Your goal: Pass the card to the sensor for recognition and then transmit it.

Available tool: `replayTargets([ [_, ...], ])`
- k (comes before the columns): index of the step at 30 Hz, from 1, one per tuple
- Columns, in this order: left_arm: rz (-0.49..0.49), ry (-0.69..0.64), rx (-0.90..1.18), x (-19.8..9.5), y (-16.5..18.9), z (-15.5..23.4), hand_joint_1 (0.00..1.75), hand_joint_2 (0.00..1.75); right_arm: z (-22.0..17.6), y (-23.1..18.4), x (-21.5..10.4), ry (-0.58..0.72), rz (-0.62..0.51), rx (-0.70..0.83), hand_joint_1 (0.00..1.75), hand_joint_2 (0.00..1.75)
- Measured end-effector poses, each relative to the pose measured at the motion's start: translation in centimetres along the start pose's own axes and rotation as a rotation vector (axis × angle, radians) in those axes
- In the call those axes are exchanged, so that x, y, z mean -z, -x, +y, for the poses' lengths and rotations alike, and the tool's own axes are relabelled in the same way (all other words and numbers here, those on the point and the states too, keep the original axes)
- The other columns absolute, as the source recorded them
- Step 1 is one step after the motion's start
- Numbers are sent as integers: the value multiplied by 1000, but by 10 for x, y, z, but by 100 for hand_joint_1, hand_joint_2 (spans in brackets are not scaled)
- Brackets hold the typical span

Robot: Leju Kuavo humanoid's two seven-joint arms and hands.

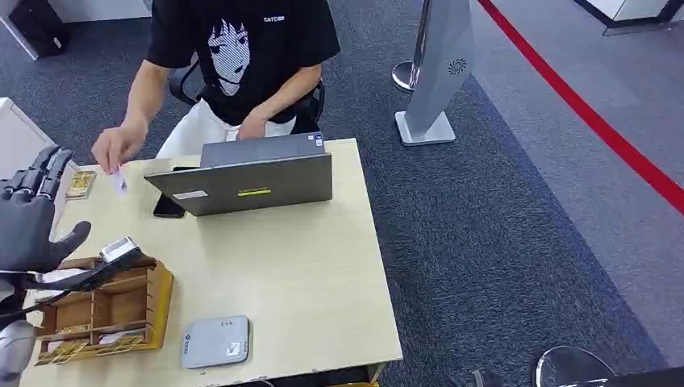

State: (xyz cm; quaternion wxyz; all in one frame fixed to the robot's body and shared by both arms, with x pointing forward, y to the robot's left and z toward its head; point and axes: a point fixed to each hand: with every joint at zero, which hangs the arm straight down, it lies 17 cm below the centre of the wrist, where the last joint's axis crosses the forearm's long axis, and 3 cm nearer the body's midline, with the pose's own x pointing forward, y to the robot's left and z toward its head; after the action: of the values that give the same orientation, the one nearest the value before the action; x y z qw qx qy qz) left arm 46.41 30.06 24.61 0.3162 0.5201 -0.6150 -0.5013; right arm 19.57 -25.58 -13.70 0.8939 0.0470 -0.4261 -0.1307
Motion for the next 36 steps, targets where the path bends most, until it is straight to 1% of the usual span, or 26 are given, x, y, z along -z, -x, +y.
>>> replayTargets([
  [4, -80, 4, -64, -31, -33, 0, 0, 175, -7, 1, -6, 27, -2, 22, 0, 175],
  [6, -98, 7, -79, -45, -44, 1, 0, 175, -9, 1, -8, 32, -2, 20, 0, 175],
  [9, -128, 10, -108, -55, -56, 3, 0, 175, -11, -1, -8, 38, -10, 27, 0, 175],
  [12, -168, 38, -148, -82, -74, -2, 0, 175, -15, -4, -9, 52, -18, 35, 0, 175],
  [15, -171, 77, -142, -113, -83, -12, 0, 175, -19, -5, -12, 67, -20, 44, 0, 175],
  [19, -130, 161, -83, -147, -78, -35, 0, 175, -21, -9, -13, 73, -32, 48, 0, 175],
  [22, -133, 220, -88, -167, -83, -50, 0, 175, -21, -10, -13, 67, -32, 39, 0, 175],
  [25, -137, 264, -90, -180, -87, -60, 0, 175, -21, -10, -13, 62, -34, 28, 0, 175],
  [27, -139, 269, -70, -185, -89, -63, 0, 175, -19, -17, -13, 50, -66, 36, 0, 175],
  [29, -137, 252, -40, -184, -87, -60, 0, 175, -15, -30, -9, 36, -112, 38, 0, 175],
  [31, -142, 267, -24, -185, -85, -63, 0, 175, -12, -42, -2, 30, -135, 39, 0, 175],
  [36, -152, 293, -14, -188, -85, -69, 0, 175, -7, -52, 4, 20, -150, 42, 0, 175],
])
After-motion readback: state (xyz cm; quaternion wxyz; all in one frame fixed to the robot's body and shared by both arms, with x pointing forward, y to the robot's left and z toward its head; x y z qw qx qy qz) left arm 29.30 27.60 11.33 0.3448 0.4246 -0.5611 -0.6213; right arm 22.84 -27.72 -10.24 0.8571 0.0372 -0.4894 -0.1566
